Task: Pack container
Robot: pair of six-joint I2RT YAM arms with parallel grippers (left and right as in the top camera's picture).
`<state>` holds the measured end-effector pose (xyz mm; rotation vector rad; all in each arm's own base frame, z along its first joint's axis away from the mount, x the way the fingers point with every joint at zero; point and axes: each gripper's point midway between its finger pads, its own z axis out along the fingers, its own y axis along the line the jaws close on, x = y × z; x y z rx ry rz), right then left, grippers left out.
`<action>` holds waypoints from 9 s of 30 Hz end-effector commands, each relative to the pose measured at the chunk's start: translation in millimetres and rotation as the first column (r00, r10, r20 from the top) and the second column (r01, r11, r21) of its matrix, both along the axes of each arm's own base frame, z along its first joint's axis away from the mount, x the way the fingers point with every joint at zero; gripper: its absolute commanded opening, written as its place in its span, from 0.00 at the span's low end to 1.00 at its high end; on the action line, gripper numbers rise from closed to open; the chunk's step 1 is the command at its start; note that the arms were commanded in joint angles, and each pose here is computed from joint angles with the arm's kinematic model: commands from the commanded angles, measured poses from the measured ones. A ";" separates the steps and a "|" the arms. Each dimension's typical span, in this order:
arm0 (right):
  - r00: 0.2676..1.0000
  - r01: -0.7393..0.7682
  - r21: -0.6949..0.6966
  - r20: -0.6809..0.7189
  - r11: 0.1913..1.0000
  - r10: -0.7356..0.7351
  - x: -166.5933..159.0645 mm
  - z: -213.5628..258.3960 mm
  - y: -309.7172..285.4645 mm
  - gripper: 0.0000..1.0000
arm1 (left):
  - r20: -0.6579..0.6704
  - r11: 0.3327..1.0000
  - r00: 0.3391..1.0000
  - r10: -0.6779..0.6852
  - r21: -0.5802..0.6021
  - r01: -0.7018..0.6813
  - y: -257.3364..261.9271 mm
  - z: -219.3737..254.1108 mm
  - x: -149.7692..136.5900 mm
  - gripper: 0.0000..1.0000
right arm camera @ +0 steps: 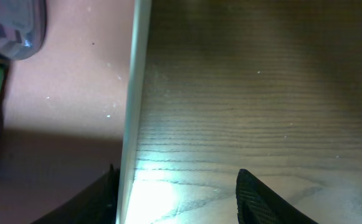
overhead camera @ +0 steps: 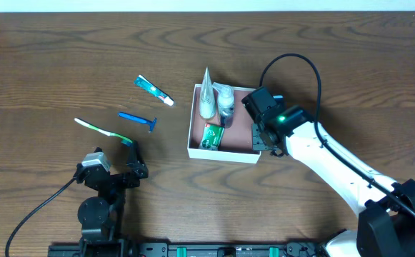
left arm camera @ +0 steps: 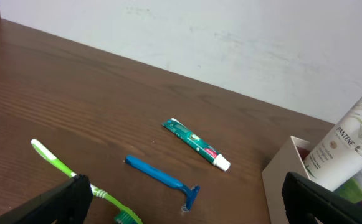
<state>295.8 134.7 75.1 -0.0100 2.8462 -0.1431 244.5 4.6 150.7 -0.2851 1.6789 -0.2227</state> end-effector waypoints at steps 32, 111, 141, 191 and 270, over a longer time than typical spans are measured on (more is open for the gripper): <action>0.977 -0.065 0.171 0.214 0.983 0.028 38.7 88.2 -2.8 0.88 | -0.042 1.000 0.999 -0.005 0.000 0.005 -0.4 -17.2 0.0 0.98; 0.738 0.631 0.188 0.154 0.752 -0.657 26.7 83.8 -260.0 0.99 | -0.040 0.997 0.996 -0.080 -0.013 0.080 -13.7 -16.4 0.0 0.98; 0.738 0.631 0.188 0.154 0.752 -0.657 26.7 83.8 -260.0 0.99 | -0.693 0.995 0.715 -0.093 -0.092 0.040 -13.5 -9.4 74.3 0.98; 0.738 0.631 0.188 0.154 0.752 -0.657 26.7 83.8 -260.0 0.99 | -0.887 0.753 0.459 0.056 -0.264 -0.602 84.5 -102.4 89.8 0.95; 0.738 0.631 0.188 0.154 0.752 -0.657 26.7 83.8 -260.0 0.99 | -0.991 0.803 0.128 0.040 -0.044 -0.594 75.5 -160.0 77.1 0.95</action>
